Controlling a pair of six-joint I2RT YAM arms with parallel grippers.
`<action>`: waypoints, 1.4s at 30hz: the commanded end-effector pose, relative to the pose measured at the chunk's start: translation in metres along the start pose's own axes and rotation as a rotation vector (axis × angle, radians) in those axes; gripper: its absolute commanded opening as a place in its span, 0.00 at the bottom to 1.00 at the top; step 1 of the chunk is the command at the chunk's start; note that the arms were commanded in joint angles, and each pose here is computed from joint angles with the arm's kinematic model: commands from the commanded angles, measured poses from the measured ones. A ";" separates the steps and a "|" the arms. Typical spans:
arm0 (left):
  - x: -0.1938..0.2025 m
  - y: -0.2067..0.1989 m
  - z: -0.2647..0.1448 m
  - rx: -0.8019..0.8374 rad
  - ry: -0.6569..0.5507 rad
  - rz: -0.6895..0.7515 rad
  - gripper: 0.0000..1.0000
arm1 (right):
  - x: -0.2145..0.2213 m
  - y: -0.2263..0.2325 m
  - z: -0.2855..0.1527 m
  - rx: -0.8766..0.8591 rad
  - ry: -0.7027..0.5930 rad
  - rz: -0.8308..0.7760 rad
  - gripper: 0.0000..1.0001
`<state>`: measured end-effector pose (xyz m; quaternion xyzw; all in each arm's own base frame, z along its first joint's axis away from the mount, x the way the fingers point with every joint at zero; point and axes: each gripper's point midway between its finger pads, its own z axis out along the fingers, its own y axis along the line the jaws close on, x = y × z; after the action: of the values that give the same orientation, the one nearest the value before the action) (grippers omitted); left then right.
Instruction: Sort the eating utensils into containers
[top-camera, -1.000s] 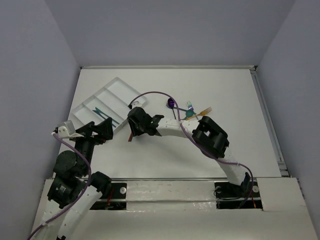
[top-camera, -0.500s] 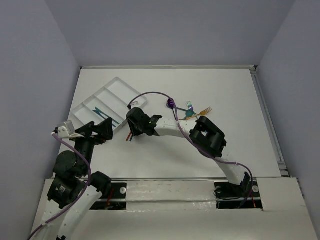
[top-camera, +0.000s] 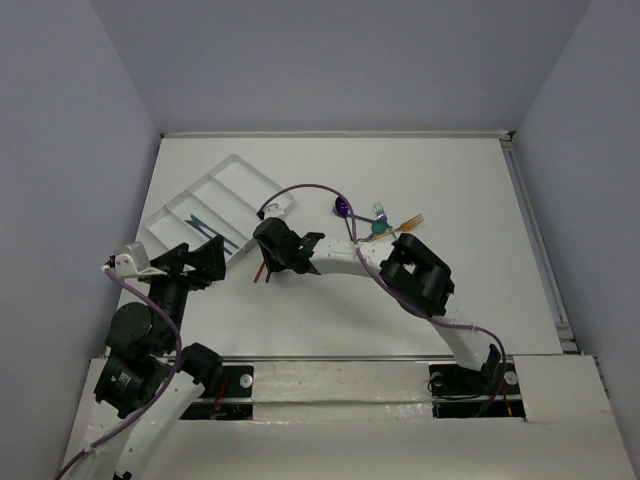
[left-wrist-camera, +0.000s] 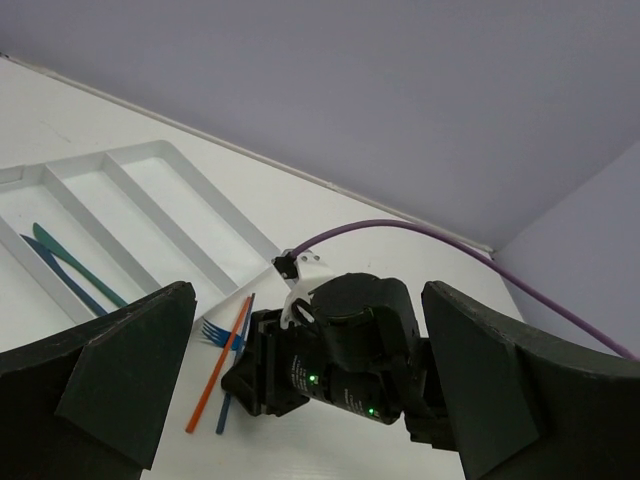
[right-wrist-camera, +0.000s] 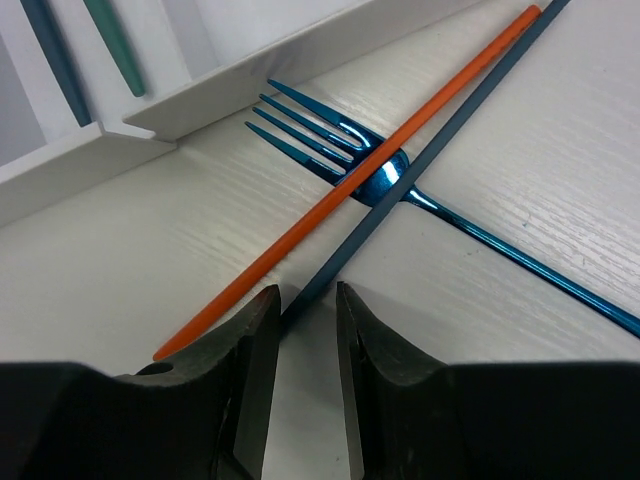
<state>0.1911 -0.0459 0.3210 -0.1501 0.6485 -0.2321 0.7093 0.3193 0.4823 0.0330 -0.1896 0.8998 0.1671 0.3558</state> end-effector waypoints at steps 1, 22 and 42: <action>-0.012 -0.007 -0.001 0.033 -0.046 -0.013 0.99 | 0.002 -0.014 -0.013 0.070 -0.009 -0.015 0.35; -0.012 -0.007 -0.001 0.032 -0.048 -0.011 0.99 | 0.001 -0.063 -0.016 0.342 0.013 -0.053 0.14; -0.011 -0.006 -0.001 0.027 -0.041 -0.010 0.99 | -0.092 -0.034 -0.089 0.095 -0.329 0.021 0.00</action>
<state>0.1907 -0.0476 0.3211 -0.1464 0.6490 -0.2352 0.7085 0.3409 0.3920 0.0724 -0.1380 0.8928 0.0264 0.4279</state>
